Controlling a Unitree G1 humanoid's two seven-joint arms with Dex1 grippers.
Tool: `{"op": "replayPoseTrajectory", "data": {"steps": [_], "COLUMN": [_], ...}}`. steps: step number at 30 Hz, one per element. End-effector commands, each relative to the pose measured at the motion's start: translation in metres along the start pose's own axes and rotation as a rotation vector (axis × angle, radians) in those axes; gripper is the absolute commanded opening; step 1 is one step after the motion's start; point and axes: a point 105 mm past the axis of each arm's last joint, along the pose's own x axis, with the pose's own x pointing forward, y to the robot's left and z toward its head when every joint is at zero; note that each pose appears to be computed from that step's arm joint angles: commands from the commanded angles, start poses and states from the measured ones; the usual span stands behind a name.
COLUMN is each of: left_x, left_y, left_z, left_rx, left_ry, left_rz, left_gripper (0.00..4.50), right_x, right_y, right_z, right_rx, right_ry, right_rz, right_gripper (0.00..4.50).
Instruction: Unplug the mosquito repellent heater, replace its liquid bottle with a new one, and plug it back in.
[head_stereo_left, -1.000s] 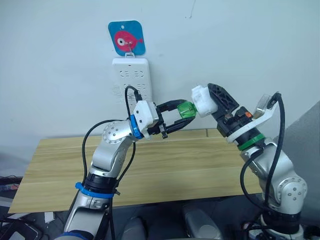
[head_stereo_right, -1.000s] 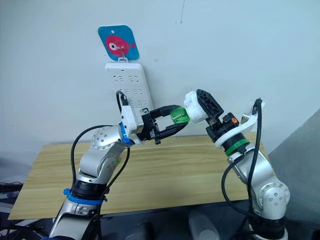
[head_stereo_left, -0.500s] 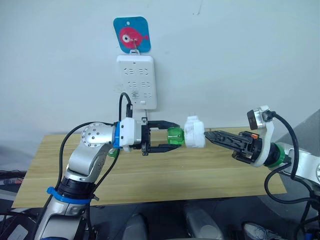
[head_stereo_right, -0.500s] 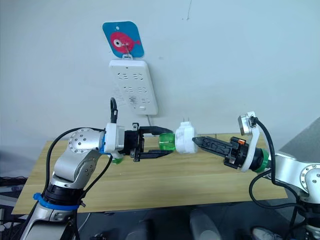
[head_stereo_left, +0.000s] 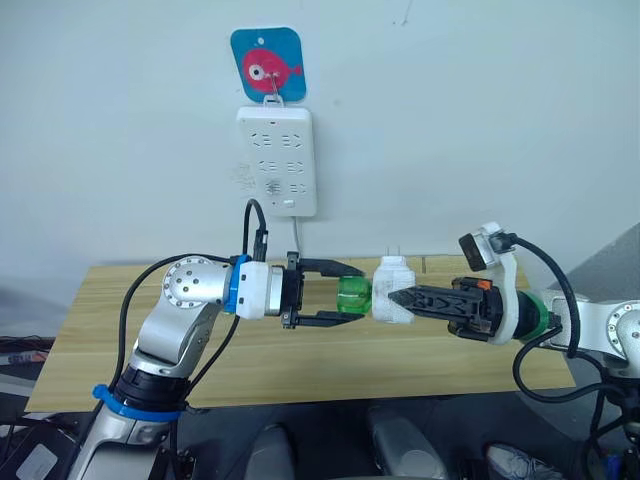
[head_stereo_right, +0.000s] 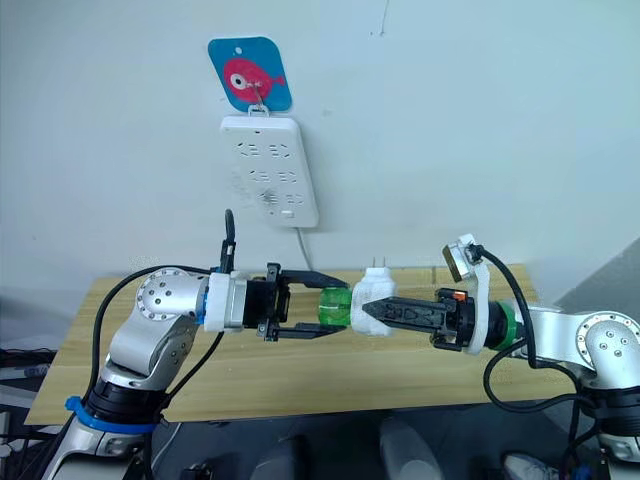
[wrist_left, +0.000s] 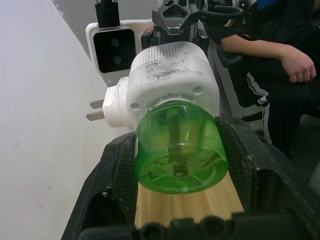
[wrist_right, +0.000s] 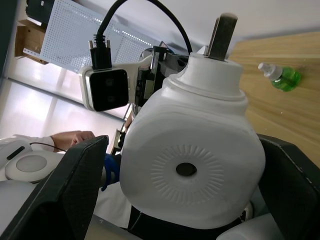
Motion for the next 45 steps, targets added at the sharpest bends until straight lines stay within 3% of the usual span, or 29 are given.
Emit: {"op": "replayPoseTrajectory", "data": {"steps": [1,5,8,10,15,19,21,23,30,31,32,37,41,45], "left_x": [0.003,0.005,0.005,0.006,0.006,0.003,-0.005,-0.009,-0.010,-0.011,-0.012,-0.023,-0.023,-0.016], "left_y": [-0.003,-0.006,-0.008,-0.008,-0.008,-0.004,-0.004,-0.001,0.008,0.008,0.008,0.001,-0.005,-0.003], "left_z": [0.008,0.007,0.005,0.006,0.006,0.000,-0.004,0.001,0.010,0.007,0.005,-0.003,-0.001,0.009], "left_rx": [0.057,0.075,0.084,0.090,0.088,-0.127,-0.431,-0.583,-0.592,-0.559,-0.521,-0.148,0.177,0.270], "left_ry": [-0.012,-0.006,0.001,0.002,0.004,0.033,0.064,0.058,0.034,0.049,0.061,0.138,0.125,0.036], "left_rz": [-0.020,-0.038,-0.042,-0.046,-0.050,-0.040,-0.090,-0.123,-0.078,-0.066,-0.062,-0.062,-0.069,-0.009], "left_gripper": [2.26,2.26,2.26,2.26,2.26,2.26,2.26,2.26,2.26,2.26,2.99,4.50,4.50,4.50], "right_x": [0.001,0.004,0.005,0.006,0.007,0.007,0.007,0.007,0.010,0.010,0.010,0.009,0.008,0.008], "right_y": [0.012,0.012,0.011,0.011,0.011,0.014,0.016,0.018,0.020,0.019,0.019,0.015,0.013,0.012], "right_z": [0.001,-0.002,-0.006,-0.006,-0.009,-0.011,-0.014,-0.016,-0.013,-0.012,-0.011,-0.005,-0.004,-0.002], "right_rx": [-0.023,-0.015,-0.004,-0.002,0.007,0.005,0.001,-0.004,-0.016,-0.015,-0.015,-0.008,-0.002,0.001], "right_ry": [0.020,0.034,0.051,0.054,0.068,0.082,0.100,0.116,0.104,0.096,0.087,0.052,0.046,0.044], "right_rz": [0.053,0.062,0.064,0.064,0.076,0.091,0.101,0.110,0.116,0.115,0.114,0.103,0.094,0.090], "right_gripper": [4.50,4.50,3.93,3.27,3.20,3.20,3.19,3.02,3.01,3.01,3.01,3.01,3.01,3.01]}}
